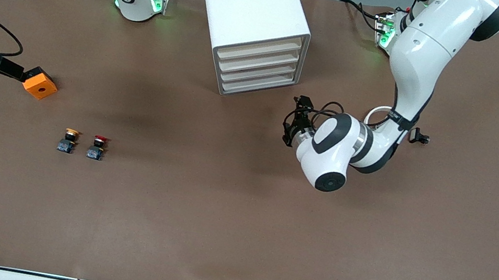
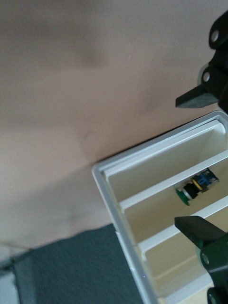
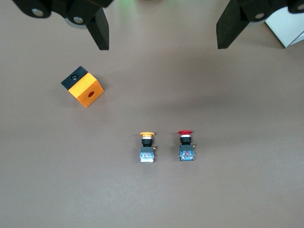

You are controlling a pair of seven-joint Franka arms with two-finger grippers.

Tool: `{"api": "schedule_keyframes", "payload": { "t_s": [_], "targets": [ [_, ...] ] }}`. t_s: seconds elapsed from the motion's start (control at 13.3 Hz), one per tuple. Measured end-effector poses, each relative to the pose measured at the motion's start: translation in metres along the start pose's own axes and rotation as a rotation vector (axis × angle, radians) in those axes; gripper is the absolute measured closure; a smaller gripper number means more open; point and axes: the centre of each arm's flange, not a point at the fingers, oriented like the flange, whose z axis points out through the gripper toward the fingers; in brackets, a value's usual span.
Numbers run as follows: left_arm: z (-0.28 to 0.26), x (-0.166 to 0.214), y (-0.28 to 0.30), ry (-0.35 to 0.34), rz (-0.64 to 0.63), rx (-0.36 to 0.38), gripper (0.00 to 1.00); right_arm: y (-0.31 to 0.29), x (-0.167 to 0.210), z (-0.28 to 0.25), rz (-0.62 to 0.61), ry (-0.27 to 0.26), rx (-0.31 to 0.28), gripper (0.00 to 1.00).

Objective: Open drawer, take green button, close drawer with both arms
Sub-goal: 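Grasp the drawer handle with the left gripper while the right arm rises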

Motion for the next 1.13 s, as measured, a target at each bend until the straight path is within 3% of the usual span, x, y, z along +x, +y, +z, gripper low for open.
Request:
{"api": "schedule_keyframes", "payload": {
  "t_s": [0.23, 0.53, 0.83, 0.9, 1.13],
  "targets": [
    [0.034, -0.006, 0.005, -0.01, -0.066, 0.117, 0.0, -0.002, 0.001, -0.005, 0.038, 0.016, 0.003, 0.0],
    [0.075, -0.007, 0.007, 0.059, -0.148, 0.23, 0.0, -0.034, -0.001, -0.005, 0.18, 0.007, 0.018, 0.0],
    [0.108, -0.006, 0.012, 0.085, -0.161, 0.309, 0.45, -0.076, -0.006, -0.004, 0.29, 0.002, 0.014, 0.0],
    [0.115, -0.007, 0.013, 0.077, -0.163, 0.328, 0.5, -0.09, -0.009, -0.004, 0.318, 0.002, 0.01, 0.0],
    [0.129, -0.006, 0.013, 0.065, -0.174, 0.368, 0.5, -0.126, -0.016, -0.004, 0.37, 0.004, 0.0, 0.0]
  ]
}}
